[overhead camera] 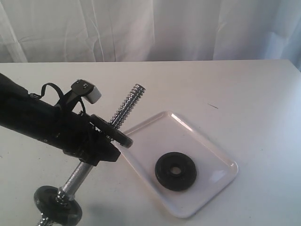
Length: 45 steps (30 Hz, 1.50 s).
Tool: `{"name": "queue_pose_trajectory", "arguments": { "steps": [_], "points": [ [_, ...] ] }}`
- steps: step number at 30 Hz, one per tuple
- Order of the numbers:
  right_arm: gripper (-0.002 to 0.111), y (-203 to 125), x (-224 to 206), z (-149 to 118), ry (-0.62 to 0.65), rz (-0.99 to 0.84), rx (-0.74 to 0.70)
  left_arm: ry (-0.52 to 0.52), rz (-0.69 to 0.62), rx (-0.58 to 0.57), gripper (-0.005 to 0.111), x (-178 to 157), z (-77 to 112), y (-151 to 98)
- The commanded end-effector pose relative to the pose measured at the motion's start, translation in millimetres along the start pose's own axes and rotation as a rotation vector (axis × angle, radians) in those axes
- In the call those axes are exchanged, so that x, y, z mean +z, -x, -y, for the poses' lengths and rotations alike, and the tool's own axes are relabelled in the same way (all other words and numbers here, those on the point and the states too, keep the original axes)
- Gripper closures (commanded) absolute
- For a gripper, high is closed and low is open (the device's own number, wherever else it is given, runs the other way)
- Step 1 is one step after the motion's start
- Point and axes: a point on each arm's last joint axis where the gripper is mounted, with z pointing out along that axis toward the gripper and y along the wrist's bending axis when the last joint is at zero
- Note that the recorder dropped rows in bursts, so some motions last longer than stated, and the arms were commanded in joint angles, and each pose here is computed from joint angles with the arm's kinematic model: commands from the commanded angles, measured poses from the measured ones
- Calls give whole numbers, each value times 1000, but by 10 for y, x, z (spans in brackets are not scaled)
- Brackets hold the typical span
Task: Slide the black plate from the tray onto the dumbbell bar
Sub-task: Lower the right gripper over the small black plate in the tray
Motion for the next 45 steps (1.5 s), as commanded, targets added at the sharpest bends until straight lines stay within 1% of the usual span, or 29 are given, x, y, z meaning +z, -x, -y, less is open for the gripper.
{"name": "queue_pose_trajectory", "arguments": {
  "steps": [1,3,6,10,11,13,16,19,21,23,24,25,26,27,29,31,33,35,38,41,45],
  "points": [
    [108,201,28,-464,71,-47,-179,-57,98,-13,107,-139,138,175],
    [108,279,106,-657,12,-137,-292,-54,95,-12,107,-139,135,172],
    [108,369,343,-954,-72,-319,-549,-35,92,-10,107,-138,118,170],
    [108,367,871,-1246,-133,-571,-812,-18,95,-10,107,-138,102,172],
    [108,345,1024,-1300,-138,-638,-866,-9,96,-9,107,-138,94,173],
    [108,258,1355,-1318,-162,-769,-944,0,96,-8,107,-138,86,173],
    [108,118,1792,-1291,-188,-936,-1012,11,97,-6,107,-138,76,174],
    [108,-91,2124,-1146,-206,-1117,-1025,11,97,-8,107,-138,76,174],
    [102,-290,2270,-991,-182,-1303,-1017,11,97,-12,107,-138,76,174],
    [89,-517,2337,-845,-107,-1511,-973,11,97,-14,107,-138,76,174],
    [81,-614,2347,-787,-85,-1579,-930,11,97,-14,107,-138,76,174],
    [69,-737,2366,-703,-80,-1652,-872,11,97,-17,107,-138,76,174],
    [60,-818,2381,-661,-75,-1685,-835,11,97,-17,107,-138,76,174],
    [48,-911,2398,-610,-76,-1716,-807,11,97,-24,107,-138,76,174],
    [29,-1068,2417,-551,-43,-1759,-790,11,96,-31,107,-138,75,173],
    [20,-1212,2425,-516,41,-1799,-794,10,96,-35,107,-138,75,173],
    [15,-1317,2417,-492,65,-1832,-763,4,93,-33,107,-137,81,170],
    [14,-1378,2412,-471,68,-1850,-755,0,90,-34,107,-137,85,167],
    [14,-1410,2439,-442,59,-1826,-807,2,83,-30,107,-137,83,161],
    [14,-1411,2485,-418,5,-1772,-835,7,66,-27,107,-135,79,145],
    [14,-1482,2512,-406,-36,-1720,-920,36,52,-34,107,-135,53,132]
  ]
}}
